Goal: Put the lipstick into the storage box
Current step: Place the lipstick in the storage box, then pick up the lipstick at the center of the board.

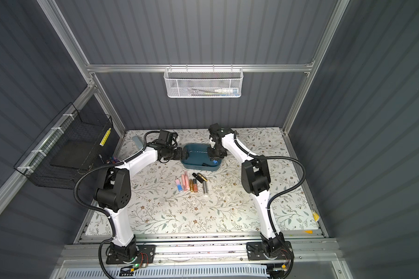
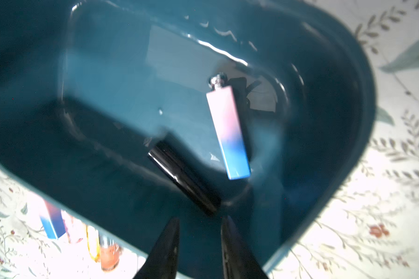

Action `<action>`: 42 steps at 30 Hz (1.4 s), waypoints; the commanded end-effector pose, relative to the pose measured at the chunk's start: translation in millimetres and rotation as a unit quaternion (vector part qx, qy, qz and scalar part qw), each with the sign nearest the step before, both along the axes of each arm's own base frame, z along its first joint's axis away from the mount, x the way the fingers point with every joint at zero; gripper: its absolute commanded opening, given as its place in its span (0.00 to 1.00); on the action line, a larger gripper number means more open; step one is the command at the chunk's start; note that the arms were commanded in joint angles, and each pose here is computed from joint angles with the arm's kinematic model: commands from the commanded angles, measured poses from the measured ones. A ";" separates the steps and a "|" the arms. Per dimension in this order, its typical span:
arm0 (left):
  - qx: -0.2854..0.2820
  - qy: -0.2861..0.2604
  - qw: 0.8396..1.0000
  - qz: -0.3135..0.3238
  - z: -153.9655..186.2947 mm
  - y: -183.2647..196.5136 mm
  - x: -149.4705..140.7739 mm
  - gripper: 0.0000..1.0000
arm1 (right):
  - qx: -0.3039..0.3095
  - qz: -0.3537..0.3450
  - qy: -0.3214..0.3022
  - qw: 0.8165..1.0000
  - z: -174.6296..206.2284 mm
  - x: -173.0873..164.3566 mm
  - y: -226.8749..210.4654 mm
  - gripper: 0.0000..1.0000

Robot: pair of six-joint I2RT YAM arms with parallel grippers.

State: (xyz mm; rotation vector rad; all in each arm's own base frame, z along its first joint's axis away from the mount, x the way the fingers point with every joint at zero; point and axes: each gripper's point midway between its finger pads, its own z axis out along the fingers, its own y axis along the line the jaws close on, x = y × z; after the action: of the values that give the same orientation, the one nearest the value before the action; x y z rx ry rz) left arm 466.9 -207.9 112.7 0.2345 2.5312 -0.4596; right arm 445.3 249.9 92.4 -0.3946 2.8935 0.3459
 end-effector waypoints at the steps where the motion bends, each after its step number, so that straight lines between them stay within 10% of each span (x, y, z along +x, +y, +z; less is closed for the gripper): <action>1: -0.019 0.008 1.000 -0.003 1.6 -5.6 -2.9 1.00 | 0.007 0.000 -0.024 1.000 33.3 -10.4 -5.4 0.34; 18: -0.024 0.032 0.999 0.019 5.3 11.8 -47.5 1.00 | -0.028 0.059 0.055 0.996 -0.9 -142.0 27.2 0.35; 42: 0.014 0.019 1.000 0.016 19.4 36.6 -83.6 1.00 | -0.054 0.059 0.099 0.992 -60.0 -151.5 42.5 0.39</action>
State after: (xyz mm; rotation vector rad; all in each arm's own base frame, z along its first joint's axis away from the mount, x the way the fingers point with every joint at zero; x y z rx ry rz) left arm 390.0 -175.1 125.6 0.1612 2.5803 -0.4421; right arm 293.5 290.8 34.5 -0.6022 3.0909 0.2640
